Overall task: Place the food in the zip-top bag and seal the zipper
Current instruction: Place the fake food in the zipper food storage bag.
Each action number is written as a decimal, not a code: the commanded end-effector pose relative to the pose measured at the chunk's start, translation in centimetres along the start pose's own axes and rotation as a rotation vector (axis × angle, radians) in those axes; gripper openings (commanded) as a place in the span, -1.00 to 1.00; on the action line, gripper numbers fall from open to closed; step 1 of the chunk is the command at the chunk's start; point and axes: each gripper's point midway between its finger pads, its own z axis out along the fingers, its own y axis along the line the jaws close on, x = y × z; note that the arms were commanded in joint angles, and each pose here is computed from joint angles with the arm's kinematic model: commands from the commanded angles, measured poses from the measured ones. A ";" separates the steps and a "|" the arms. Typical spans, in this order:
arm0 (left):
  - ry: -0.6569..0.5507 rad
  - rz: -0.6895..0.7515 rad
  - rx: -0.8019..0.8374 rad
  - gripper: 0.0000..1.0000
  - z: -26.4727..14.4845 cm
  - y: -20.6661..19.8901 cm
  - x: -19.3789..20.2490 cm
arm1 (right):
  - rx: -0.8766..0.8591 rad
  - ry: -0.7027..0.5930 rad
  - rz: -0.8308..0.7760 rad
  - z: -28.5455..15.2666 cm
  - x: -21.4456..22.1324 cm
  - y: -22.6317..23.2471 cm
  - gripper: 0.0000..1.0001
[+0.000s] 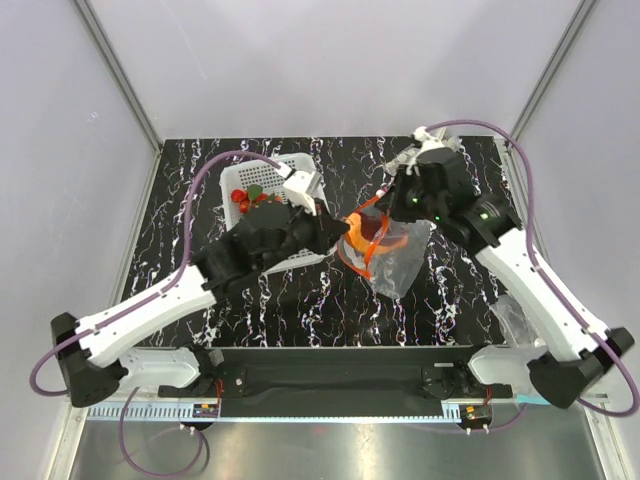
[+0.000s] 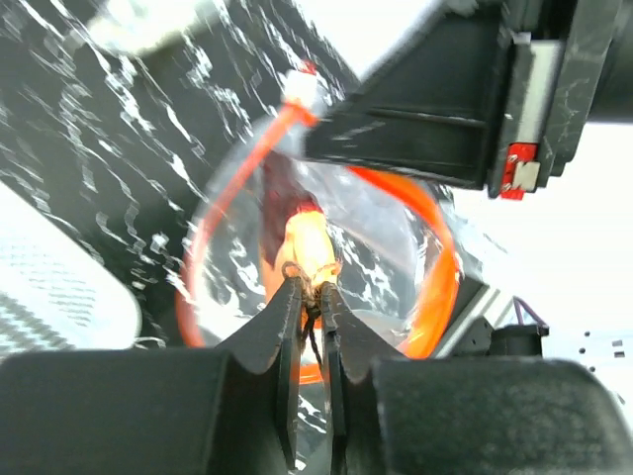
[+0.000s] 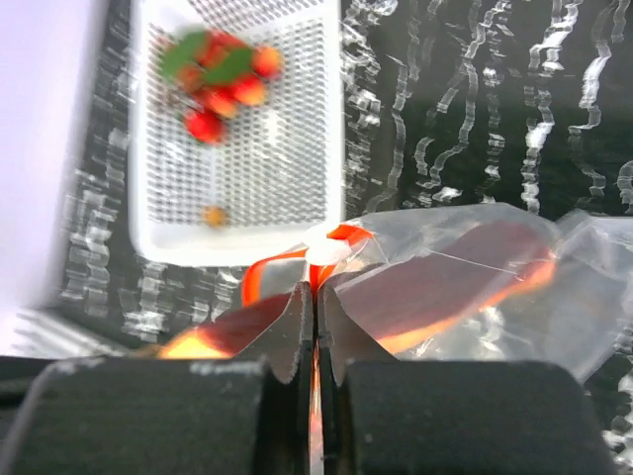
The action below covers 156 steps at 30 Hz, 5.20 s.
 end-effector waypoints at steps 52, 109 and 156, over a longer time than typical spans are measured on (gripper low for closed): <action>0.026 0.043 -0.103 0.98 -2.6 6.9 2.0 | -0.161 -0.118 0.423 3.5 -1.3 -0.5 -1.00; -0.058 0.252 -0.007 -0.05 2.5 3.5 10.1 | -0.049 -0.181 0.588 3.4 -2.4 -2.3 -0.99; 0.577 0.429 0.094 -1.00 0.4 1.2 11.4 | 0.031 -0.207 0.242 4.8 -6.0 -3.5 -1.00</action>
